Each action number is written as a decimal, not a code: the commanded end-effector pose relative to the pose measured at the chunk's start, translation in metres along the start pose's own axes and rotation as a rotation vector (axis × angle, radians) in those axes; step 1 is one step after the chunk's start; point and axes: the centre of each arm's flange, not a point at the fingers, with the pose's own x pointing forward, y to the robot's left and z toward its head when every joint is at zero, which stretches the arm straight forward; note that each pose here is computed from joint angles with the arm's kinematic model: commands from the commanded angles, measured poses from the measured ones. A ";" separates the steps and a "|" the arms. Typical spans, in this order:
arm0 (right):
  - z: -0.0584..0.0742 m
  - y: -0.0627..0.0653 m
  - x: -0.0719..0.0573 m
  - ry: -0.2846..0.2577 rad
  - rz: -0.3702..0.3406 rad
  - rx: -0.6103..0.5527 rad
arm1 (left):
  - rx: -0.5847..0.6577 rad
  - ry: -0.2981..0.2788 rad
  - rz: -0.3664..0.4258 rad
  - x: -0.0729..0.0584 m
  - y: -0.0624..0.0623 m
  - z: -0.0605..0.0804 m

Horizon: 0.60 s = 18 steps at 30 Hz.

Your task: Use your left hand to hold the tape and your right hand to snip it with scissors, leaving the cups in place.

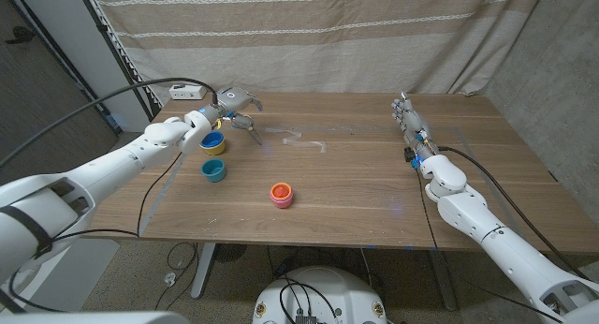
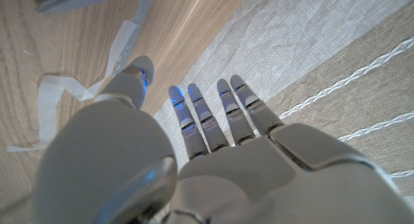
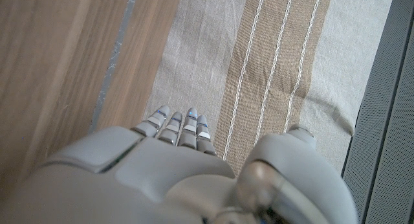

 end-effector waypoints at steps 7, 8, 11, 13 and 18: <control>0.002 -0.001 0.000 -0.003 -0.002 -0.002 | 0.003 0.012 -0.026 0.002 -0.010 -0.005; 0.002 -0.001 0.000 -0.001 -0.003 -0.002 | 0.004 0.013 -0.028 0.002 -0.010 -0.005; 0.002 -0.001 0.000 0.001 -0.003 -0.003 | 0.003 0.014 -0.030 0.001 -0.010 -0.005; 0.001 -0.001 0.001 0.000 0.000 -0.005 | 0.003 0.013 -0.033 0.002 -0.011 -0.005; 0.001 -0.001 0.002 0.000 0.001 -0.005 | 0.005 0.012 -0.043 0.002 -0.012 -0.005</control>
